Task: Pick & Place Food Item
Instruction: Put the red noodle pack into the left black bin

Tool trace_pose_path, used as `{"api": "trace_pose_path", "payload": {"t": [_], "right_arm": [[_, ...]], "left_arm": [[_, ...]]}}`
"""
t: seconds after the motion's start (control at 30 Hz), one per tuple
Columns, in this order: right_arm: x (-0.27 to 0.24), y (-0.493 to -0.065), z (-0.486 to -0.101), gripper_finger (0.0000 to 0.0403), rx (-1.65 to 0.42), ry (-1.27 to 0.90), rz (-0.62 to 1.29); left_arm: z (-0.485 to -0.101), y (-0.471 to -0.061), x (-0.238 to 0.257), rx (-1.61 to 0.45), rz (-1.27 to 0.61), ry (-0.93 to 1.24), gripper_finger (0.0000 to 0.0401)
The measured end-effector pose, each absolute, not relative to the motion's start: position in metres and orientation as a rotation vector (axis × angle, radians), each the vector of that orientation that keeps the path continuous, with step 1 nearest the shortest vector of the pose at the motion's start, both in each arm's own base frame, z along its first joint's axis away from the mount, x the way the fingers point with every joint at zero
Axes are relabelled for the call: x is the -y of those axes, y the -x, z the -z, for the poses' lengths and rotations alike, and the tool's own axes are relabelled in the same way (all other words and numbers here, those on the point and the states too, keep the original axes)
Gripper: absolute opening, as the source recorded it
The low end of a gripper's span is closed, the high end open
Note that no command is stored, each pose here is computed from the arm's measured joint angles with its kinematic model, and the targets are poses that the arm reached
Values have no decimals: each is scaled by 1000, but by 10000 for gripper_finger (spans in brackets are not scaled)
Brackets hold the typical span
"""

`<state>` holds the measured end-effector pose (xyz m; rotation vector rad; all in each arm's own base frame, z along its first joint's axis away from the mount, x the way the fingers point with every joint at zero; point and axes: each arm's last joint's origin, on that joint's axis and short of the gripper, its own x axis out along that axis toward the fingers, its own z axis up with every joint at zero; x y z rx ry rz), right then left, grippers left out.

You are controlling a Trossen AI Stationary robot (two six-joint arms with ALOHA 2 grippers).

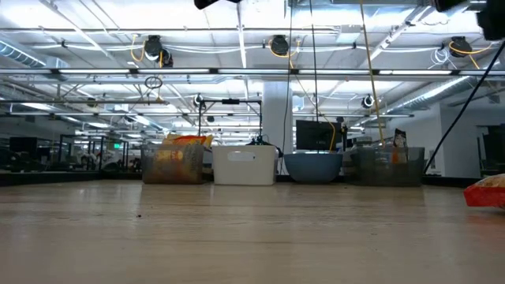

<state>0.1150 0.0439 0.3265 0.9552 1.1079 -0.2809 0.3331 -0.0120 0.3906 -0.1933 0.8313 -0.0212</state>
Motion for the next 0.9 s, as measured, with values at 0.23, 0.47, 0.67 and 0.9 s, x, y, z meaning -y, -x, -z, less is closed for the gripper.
{"api": "trace_pose_path", "payload": {"t": [0.23,0.47,0.67,0.9], "right_arm": [[-60,-109,-287,171,-1213,-1088,145],[-79,-89,-245,171,-1266,-1197,-15],[-85,-63,-220,171,-1262,-1227,18],[-101,-56,-184,171,-1217,-1297,75]], "left_arm": [[-370,-364,33,-804,17,243,170],[-345,-394,53,-783,25,363,170],[-340,-403,71,-756,53,458,170],[-346,-405,84,-682,73,479,170]]}}
